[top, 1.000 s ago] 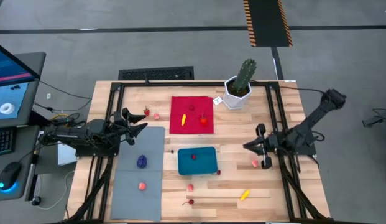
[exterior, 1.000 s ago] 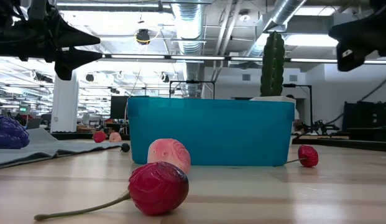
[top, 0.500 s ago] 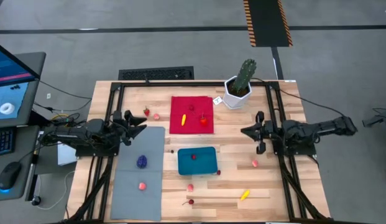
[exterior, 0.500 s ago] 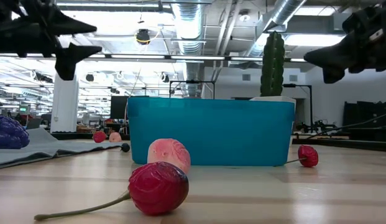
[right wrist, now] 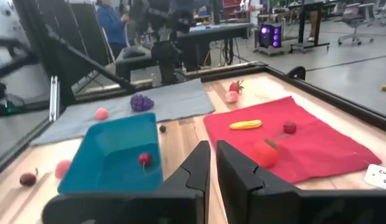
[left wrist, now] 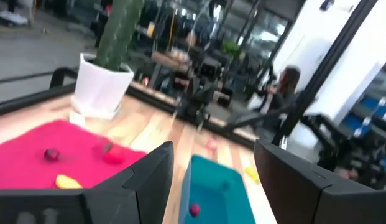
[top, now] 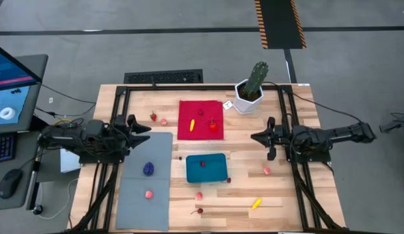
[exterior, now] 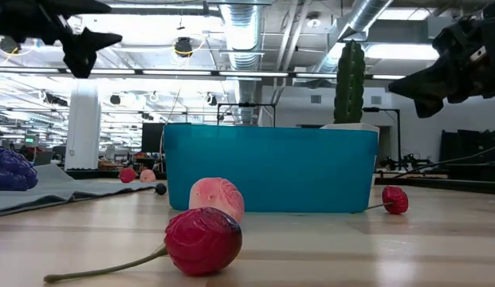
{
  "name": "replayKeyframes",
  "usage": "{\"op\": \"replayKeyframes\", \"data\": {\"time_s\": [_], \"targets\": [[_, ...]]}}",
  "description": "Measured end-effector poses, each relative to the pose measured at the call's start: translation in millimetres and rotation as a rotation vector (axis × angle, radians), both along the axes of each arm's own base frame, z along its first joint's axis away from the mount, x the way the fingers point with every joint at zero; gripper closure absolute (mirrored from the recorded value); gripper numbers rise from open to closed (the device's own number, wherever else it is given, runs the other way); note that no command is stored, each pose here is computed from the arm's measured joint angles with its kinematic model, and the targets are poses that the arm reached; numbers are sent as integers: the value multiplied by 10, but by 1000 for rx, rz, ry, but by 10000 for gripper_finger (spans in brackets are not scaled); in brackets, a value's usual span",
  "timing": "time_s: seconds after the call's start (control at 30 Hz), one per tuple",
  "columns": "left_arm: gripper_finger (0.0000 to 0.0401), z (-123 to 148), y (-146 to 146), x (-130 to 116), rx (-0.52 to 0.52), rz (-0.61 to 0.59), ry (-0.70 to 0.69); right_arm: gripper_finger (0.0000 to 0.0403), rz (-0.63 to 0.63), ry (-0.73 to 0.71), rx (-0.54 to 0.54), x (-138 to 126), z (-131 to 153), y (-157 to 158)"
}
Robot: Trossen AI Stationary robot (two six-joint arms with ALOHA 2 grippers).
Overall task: Pick and placing Produce into tupperware
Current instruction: Put the grapes into the blue bin
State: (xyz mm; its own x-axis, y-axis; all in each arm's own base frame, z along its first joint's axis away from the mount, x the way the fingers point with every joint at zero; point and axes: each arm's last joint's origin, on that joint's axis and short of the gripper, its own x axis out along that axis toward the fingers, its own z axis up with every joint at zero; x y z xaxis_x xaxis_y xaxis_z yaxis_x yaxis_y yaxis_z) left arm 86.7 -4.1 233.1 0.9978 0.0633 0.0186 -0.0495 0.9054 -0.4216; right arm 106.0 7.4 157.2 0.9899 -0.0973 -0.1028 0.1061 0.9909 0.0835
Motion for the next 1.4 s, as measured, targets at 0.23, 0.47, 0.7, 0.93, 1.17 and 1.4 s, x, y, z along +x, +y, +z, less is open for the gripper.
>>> {"op": "replayKeyframes", "data": {"time_s": [0.23,0.47,0.7,0.93,1.17,1.4], "targets": [[186,59,-61,114,-64,6,333,351,2,10,4,6,-11,3],[186,80,-193,373,-244,8,555,351,2,10,7,6,-11,3],[186,85,-328,422,-533,129,793,351,12,10,14,5,-11,12],[186,-55,-478,479,-735,275,946,351,36,10,13,3,-12,38],[186,-252,-631,596,-793,329,1115,351,45,12,-5,2,-12,46],[186,-400,-697,683,-806,373,1220,351,47,7,-24,3,-6,46]]}}
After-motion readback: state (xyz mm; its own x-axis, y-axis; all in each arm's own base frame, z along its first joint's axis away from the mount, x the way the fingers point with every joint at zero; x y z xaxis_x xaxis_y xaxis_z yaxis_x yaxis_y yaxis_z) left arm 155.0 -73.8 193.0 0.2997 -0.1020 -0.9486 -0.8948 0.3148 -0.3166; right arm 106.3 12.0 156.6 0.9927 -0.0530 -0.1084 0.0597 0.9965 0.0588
